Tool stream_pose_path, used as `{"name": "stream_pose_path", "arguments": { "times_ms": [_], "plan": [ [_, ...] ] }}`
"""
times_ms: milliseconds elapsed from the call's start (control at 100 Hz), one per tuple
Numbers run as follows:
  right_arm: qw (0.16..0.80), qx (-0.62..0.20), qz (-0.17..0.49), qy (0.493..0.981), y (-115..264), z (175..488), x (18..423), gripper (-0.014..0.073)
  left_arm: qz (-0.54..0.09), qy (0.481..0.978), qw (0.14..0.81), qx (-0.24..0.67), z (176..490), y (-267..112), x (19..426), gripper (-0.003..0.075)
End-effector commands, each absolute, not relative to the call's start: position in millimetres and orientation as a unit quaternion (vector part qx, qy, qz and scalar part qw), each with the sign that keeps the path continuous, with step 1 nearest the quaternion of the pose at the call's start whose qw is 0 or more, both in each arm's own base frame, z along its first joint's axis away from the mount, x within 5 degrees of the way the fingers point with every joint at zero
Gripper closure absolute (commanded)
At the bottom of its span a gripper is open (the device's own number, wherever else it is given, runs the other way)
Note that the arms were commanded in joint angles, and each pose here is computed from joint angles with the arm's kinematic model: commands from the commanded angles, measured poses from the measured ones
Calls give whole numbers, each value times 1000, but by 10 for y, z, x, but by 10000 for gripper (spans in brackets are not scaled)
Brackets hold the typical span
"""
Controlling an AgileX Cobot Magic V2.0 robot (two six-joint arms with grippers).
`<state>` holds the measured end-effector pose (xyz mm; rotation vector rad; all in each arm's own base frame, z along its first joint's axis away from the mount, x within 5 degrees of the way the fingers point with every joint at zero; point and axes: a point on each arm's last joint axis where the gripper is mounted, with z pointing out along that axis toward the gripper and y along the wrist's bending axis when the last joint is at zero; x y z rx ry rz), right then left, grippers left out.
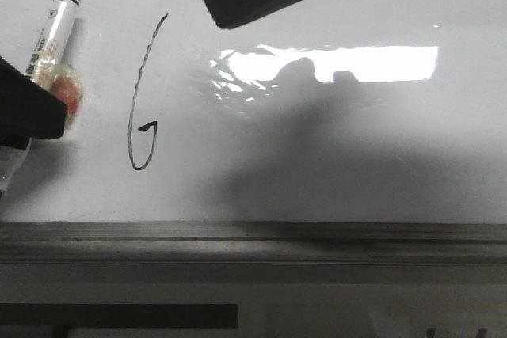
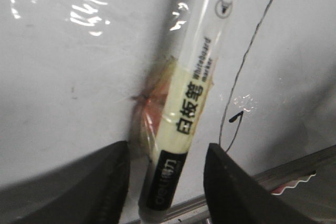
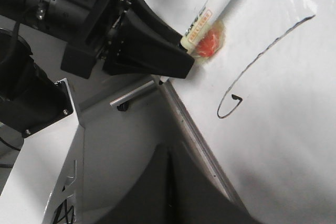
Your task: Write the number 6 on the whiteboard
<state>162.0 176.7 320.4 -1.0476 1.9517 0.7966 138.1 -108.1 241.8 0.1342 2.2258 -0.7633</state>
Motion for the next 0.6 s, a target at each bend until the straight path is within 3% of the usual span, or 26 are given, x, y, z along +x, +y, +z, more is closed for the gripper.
{"name": "stream_pose_path", "arguments": {
  "times_ms": [0, 410, 590],
  "plan": [
    [415, -398, 324, 751, 1757, 3374, 1612, 663, -315, 851, 419, 34, 2571, -1092, 1446, 353],
    [424, -391, 320, 751, 1753, 3385, 1629, 663, -332, 829, 449, 37, 2713, -1025, 1352, 351],
    [465, -376, 309, 739, 1683, 3496, 1611, 660, -346, 798, 491, 49, 2885, -925, 1216, 351]
  ]
}}
